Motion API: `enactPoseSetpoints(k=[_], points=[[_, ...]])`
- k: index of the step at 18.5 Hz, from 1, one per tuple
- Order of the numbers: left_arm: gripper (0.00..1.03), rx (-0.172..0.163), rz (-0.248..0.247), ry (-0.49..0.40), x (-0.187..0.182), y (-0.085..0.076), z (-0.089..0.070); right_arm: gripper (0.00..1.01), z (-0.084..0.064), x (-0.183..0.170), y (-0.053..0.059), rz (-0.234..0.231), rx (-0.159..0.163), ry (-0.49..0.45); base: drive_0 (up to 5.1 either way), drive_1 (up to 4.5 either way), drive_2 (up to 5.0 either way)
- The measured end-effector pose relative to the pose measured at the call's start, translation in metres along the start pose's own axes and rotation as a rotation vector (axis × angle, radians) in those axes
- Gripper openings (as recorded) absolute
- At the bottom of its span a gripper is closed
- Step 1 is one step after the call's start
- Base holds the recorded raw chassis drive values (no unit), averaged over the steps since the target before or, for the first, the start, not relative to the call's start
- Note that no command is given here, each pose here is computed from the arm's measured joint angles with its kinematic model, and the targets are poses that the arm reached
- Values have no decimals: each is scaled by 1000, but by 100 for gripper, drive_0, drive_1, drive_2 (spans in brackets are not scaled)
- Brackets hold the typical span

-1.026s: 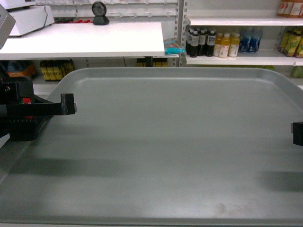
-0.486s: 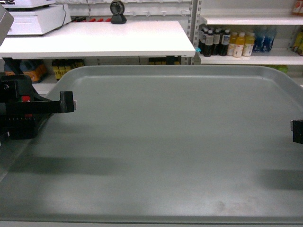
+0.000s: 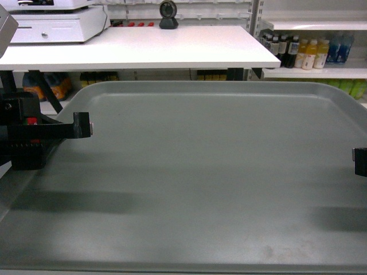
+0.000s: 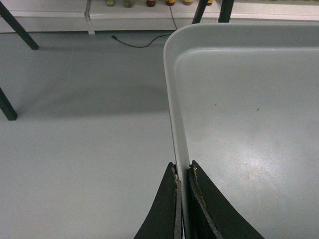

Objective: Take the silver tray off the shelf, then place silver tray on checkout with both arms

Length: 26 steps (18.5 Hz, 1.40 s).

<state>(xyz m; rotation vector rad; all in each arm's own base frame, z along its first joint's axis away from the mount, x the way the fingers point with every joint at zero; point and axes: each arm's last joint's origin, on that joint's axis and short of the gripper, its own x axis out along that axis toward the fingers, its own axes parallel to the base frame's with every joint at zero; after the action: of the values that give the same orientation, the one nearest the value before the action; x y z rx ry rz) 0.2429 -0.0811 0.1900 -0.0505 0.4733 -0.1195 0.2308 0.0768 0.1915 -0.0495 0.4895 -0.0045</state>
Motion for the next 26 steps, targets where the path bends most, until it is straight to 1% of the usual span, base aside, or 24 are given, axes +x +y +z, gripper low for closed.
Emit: enactPoseSetpoints(k=[5, 20, 24, 26], points=[[3, -2, 5, 0, 0, 1, 0, 3, 0, 0, 1, 5, -2, -1, -296, 234, 55], [3, 0, 0, 0, 0, 0, 0, 3, 0, 0, 0, -1, 0, -1, -296, 234, 55], [3, 0, 0, -1, 0, 0, 0, 3, 0, 0, 0, 0, 1, -3, -488, 348, 112], [3, 0, 0, -2, 0, 0, 0, 3, 0, 0, 0, 0, 1, -3, 0, 0, 0]])
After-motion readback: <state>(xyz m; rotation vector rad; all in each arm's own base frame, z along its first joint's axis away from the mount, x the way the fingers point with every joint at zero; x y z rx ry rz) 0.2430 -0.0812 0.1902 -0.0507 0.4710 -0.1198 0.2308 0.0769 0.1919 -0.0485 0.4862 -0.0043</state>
